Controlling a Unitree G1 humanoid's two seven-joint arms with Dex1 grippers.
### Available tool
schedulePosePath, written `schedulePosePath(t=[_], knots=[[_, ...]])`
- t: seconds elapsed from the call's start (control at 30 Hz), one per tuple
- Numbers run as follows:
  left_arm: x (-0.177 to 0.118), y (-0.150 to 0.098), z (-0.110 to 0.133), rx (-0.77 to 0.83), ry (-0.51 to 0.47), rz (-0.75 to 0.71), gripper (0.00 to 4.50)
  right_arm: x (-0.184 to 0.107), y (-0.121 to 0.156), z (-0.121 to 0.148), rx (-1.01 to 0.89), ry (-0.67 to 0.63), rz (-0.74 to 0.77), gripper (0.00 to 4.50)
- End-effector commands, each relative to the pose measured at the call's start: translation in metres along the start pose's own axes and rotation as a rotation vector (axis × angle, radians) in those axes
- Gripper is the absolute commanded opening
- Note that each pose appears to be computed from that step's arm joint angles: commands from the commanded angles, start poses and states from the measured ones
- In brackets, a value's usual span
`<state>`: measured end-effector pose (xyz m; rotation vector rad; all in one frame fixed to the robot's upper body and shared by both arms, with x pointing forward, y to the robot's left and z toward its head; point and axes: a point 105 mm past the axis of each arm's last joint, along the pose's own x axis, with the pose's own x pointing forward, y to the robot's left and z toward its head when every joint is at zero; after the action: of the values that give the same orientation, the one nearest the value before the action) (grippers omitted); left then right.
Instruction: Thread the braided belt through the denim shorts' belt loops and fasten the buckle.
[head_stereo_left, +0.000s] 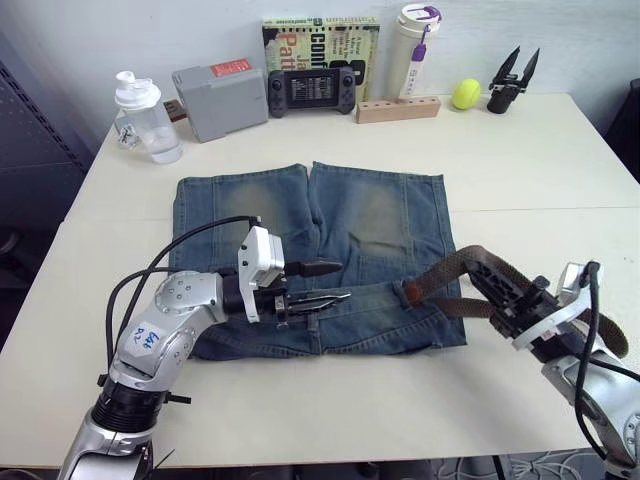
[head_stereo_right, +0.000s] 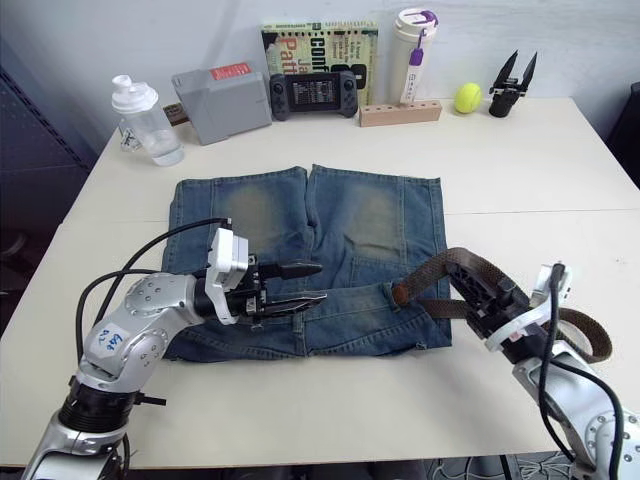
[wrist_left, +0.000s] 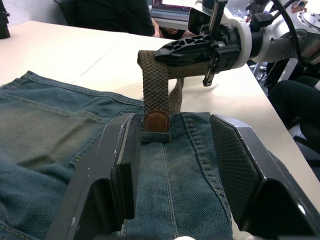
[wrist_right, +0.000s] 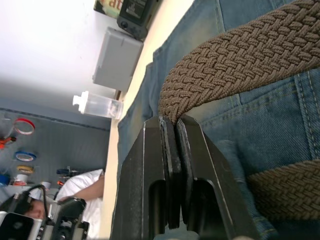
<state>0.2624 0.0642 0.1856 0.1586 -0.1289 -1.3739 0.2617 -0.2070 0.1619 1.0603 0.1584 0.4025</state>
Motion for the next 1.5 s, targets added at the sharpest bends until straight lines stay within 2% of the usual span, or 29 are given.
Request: schedulePosePath(t=[0.03,0.17,0.33,0.5,0.67,0.77,1.0,1.2,1.3,1.5], knots=[[0.000,-0.008,0.005,0.055,0.012,-0.028,2.47,0.003,-0.003,-0.004,-0.006,-0.009,0.006,0.00],[0.000,-0.009,0.002,0.081,0.038,-0.030,2.47,-0.001,-0.012,-0.001,-0.051,-0.023,-0.023,0.00],[0.000,-0.010,0.000,0.093,0.050,-0.037,2.47,-0.001,-0.009,-0.001,-0.074,-0.019,-0.010,0.00],[-0.001,-0.009,-0.003,0.130,0.076,-0.043,2.47,0.005,-0.013,-0.021,-0.133,0.059,-0.042,0.00],[-0.002,-0.006,-0.009,0.189,0.117,-0.052,2.47,0.019,-0.016,-0.062,-0.105,0.169,-0.090,0.00],[0.000,-0.004,-0.013,0.228,0.141,-0.063,2.47,0.025,-0.016,-0.073,-0.078,0.188,-0.099,0.00],[0.012,-0.008,-0.031,0.303,0.209,-0.150,2.47,0.027,-0.025,-0.076,-0.017,0.189,-0.146,0.00],[0.027,-0.001,-0.044,0.414,0.281,-0.197,2.47,0.020,-0.037,-0.074,0.077,0.198,-0.209,0.00],[0.033,0.006,-0.049,0.503,0.316,-0.193,2.47,0.019,-0.040,-0.071,0.158,0.198,-0.220,0.00],[0.041,0.014,-0.053,0.610,0.337,-0.188,2.47,0.022,-0.041,-0.078,0.178,0.253,-0.231,0.00]])
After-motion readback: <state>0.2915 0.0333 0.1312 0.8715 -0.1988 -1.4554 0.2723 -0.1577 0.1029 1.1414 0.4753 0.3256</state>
